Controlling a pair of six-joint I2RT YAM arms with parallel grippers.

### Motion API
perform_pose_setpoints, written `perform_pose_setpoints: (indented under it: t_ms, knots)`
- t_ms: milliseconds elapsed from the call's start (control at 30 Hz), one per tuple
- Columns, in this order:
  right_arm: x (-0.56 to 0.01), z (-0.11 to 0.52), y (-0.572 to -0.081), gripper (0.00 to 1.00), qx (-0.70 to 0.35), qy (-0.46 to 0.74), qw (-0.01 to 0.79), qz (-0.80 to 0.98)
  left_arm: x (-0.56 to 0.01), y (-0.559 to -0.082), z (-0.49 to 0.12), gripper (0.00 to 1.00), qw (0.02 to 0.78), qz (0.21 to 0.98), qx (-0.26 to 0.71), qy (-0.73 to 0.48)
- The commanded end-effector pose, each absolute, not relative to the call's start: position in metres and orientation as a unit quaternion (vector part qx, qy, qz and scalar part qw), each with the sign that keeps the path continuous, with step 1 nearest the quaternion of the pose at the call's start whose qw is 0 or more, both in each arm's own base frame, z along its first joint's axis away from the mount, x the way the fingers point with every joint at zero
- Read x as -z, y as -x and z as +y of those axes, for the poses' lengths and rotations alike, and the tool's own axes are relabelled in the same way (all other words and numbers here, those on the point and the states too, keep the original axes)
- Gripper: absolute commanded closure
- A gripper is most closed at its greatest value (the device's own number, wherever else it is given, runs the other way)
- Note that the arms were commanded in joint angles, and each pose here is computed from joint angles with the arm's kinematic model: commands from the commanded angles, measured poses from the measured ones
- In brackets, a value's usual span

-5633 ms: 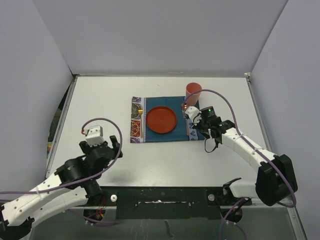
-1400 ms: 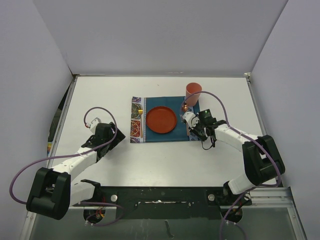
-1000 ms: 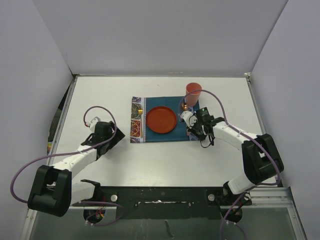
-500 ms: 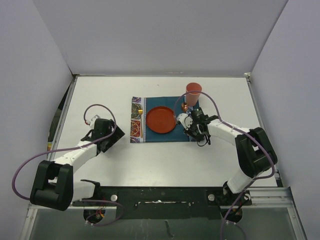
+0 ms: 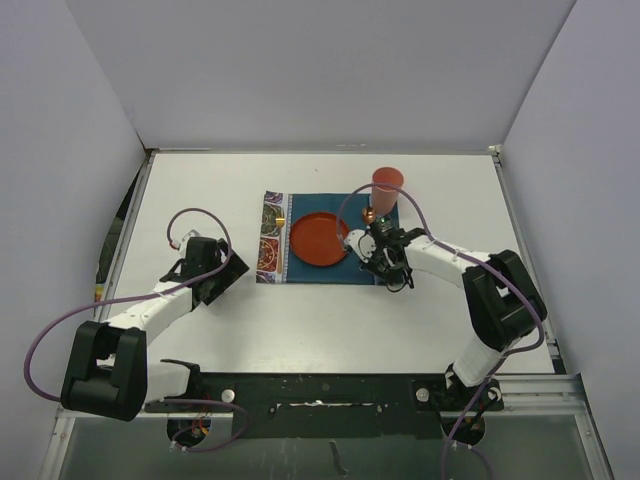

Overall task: Set the dinner table for one person
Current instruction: Adjust the napkin at the center of the board.

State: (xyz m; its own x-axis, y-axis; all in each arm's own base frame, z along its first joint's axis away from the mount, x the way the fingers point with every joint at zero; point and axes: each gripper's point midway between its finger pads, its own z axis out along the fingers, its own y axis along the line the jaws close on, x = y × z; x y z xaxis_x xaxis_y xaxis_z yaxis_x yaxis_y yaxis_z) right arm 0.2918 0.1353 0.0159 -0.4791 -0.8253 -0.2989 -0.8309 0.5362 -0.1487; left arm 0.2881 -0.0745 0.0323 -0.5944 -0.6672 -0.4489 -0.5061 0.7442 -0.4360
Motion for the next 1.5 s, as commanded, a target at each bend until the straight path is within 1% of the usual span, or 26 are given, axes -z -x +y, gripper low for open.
perform_pose_setpoints:
  t_ms: [0,133,333,567,900,1467]
  knots:
    - [-0.006,0.167,-0.255,1.0,-0.065,0.502,0.114,0.855,-0.049,-0.304,-0.078,0.02,0.325,0.876,0.153,0.322]
    - [-0.002,0.176,-0.246,1.0,-0.079,0.509,0.101,0.851,-0.049,-0.303,-0.078,0.02,0.322,0.877,0.156,0.32]
    - [-0.006,0.175,-0.257,1.0,-0.06,0.52,0.119,0.843,-0.053,-0.304,-0.077,0.02,0.328,0.875,0.158,0.32]
    - [-0.008,0.157,-0.258,1.0,-0.044,0.527,0.122,0.84,-0.053,-0.306,-0.078,0.02,0.327,0.876,0.158,0.318]
    - [-0.01,0.108,-0.271,1.0,-0.022,0.527,0.116,0.842,-0.058,-0.31,-0.078,0.02,0.331,0.875,0.158,0.314]
    - [-0.004,0.106,-0.28,1.0,-0.023,0.528,0.108,0.842,-0.058,-0.324,-0.081,0.02,0.327,0.88,0.165,0.302]
